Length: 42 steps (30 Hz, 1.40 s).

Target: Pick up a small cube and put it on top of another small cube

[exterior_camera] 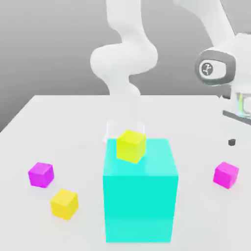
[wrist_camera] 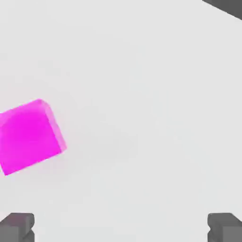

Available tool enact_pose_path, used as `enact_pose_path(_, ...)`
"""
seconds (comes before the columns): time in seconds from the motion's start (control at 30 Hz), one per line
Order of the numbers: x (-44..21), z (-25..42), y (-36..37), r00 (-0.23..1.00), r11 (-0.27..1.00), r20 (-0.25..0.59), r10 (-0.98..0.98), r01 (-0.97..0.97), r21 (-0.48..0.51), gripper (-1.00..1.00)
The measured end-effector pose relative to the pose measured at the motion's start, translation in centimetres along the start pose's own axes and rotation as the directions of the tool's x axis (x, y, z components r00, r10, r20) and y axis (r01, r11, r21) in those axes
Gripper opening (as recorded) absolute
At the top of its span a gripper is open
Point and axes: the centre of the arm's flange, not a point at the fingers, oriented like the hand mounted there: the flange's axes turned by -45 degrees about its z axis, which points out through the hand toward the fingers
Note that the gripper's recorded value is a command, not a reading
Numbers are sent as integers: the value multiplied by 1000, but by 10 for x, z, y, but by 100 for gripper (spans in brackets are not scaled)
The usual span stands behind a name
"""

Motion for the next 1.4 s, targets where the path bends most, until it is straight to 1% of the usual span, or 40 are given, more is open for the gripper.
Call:
enact_pose_path(0.03,9,13,-10,998,997,-2,-69,69,25,0)
enact_pose_path(0.1,14,37,-20,991,990,-8,-132,132,52,0)
enact_pose_path(0.27,15,89,-26,988,987,-11,-151,151,60,0)
enact_pose_path(0.3,15,95,-27,988,987,-10,-152,152,60,-100)
enact_pose_path(0.53,15,95,-28,988,986,-9,-152,152,62,-100)
enact_pose_path(0.73,14,40,-23,989,987,-9,-150,151,61,-100)
enact_pose_path(0.8,9,25,-12,994,994,-12,-110,110,25,-100)
enact_pose_path(1.0,-17,-20,36,998,990,-33,61,-64,-122,-100)
enact_pose_path(1.17,-84,-51,61,976,954,-24,216,-216,-210,-100)
enact_pose_path(1.4,-212,-93,66,890,844,6,456,-431,-318,-100)
